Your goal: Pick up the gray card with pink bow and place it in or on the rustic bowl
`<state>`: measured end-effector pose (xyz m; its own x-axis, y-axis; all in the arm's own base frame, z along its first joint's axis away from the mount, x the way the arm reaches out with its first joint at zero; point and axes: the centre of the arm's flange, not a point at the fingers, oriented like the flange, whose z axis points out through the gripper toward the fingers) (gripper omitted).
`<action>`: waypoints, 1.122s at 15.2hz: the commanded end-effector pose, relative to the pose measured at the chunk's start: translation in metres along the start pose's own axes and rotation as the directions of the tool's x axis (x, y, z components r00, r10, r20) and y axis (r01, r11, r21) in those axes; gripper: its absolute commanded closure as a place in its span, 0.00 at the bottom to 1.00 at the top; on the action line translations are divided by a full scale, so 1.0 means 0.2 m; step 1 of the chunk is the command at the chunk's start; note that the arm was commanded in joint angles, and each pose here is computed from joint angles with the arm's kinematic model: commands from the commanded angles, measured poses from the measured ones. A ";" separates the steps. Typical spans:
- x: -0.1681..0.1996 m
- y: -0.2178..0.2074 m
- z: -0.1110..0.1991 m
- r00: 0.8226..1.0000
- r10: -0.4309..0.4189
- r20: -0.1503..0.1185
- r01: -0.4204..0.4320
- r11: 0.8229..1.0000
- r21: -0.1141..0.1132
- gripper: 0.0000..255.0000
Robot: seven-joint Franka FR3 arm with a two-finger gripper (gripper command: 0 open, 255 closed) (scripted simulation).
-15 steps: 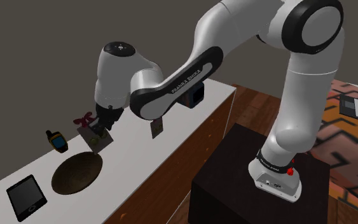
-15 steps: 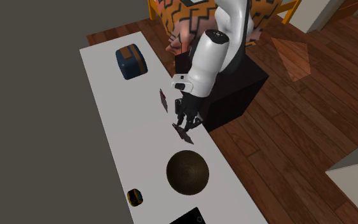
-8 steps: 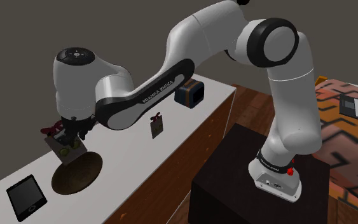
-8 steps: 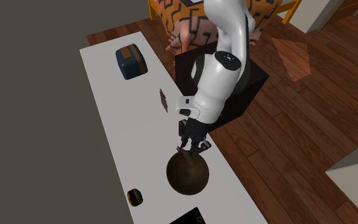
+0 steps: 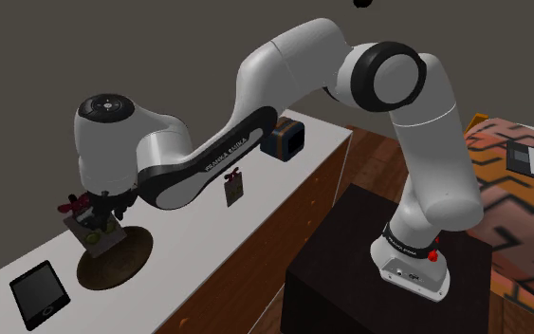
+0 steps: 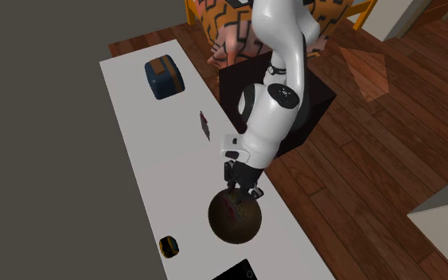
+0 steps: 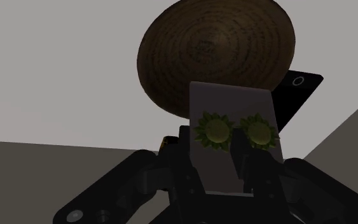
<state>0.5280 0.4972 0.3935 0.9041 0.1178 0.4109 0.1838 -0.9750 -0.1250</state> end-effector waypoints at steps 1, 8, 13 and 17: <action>-0.02 0.00 0.05 1.000 0.000 0.000 0.000 1.000 0.000 1.00; -0.09 0.02 0.19 1.000 0.000 0.000 0.000 1.000 0.000 1.00; -0.09 0.02 0.19 1.000 0.000 0.000 0.000 1.000 0.000 1.00; -0.09 0.02 0.19 1.000 0.000 0.000 0.000 1.000 0.000 0.00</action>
<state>0.5280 0.4977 0.3518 0.9039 0.1178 0.4112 0.1840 -0.9749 -0.1252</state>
